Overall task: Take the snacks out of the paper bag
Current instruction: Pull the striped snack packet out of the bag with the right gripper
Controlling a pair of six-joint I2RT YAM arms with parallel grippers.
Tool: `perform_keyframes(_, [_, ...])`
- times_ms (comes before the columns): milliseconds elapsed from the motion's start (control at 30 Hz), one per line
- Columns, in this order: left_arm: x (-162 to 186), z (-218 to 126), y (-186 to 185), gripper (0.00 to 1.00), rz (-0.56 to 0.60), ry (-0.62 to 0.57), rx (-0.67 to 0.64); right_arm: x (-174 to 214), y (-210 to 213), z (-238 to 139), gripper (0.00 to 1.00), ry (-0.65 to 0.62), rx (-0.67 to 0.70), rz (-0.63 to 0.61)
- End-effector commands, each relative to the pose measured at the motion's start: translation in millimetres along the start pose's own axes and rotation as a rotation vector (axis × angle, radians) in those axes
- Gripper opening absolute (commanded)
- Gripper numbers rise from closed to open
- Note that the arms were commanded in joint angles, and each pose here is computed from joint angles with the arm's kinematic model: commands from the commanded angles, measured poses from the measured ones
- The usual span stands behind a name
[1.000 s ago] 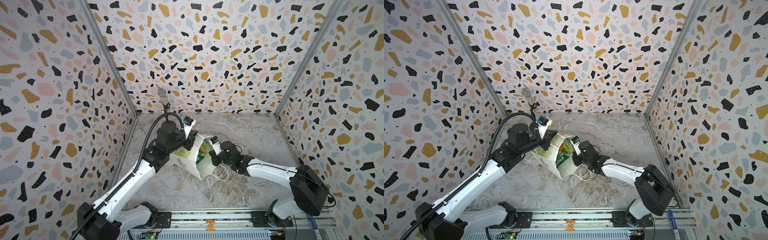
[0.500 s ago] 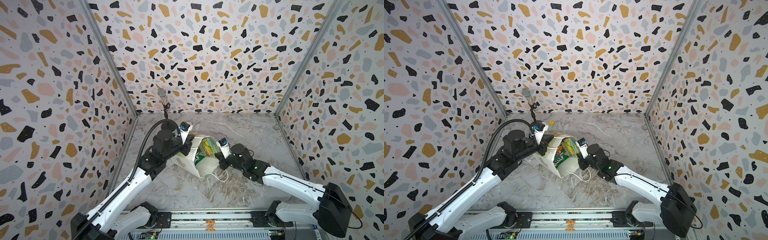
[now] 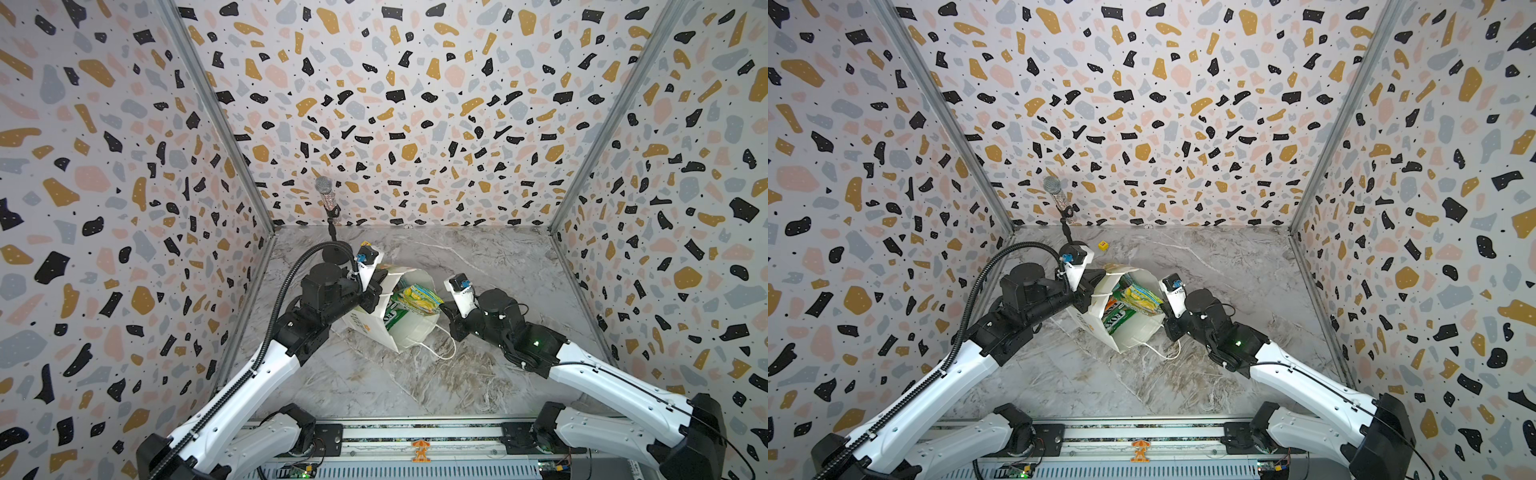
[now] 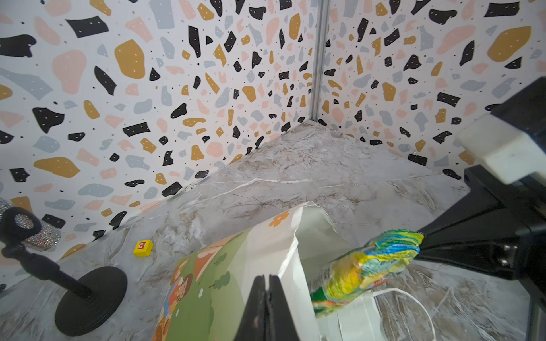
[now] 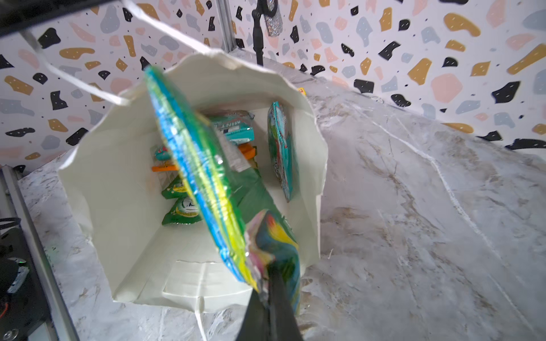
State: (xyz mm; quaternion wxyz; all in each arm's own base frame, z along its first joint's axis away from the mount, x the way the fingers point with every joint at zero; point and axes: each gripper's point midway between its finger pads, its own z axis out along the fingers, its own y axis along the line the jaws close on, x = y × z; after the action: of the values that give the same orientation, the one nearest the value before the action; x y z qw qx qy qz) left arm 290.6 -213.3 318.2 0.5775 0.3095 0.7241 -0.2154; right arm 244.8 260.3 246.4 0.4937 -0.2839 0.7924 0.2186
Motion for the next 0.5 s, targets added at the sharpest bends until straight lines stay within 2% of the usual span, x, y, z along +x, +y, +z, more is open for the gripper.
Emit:
perform_keyframes(0, [-8, 0, -13, 0.00, 0.033, -0.040, 0.077, -51, -8, -32, 0.00, -0.145, 0.051, 0.002])
perform_keyframes(267, [-4, 3, -11, 0.00, 0.021, -0.016, 0.066, -69, -34, -66, 0.00, -0.213, 0.188, 0.023])
perform_keyframes(467, [-6, 3, -12, 0.00, 0.023, -0.020, 0.073, -72, -75, -75, 0.00, -0.192, 0.322, 0.088])
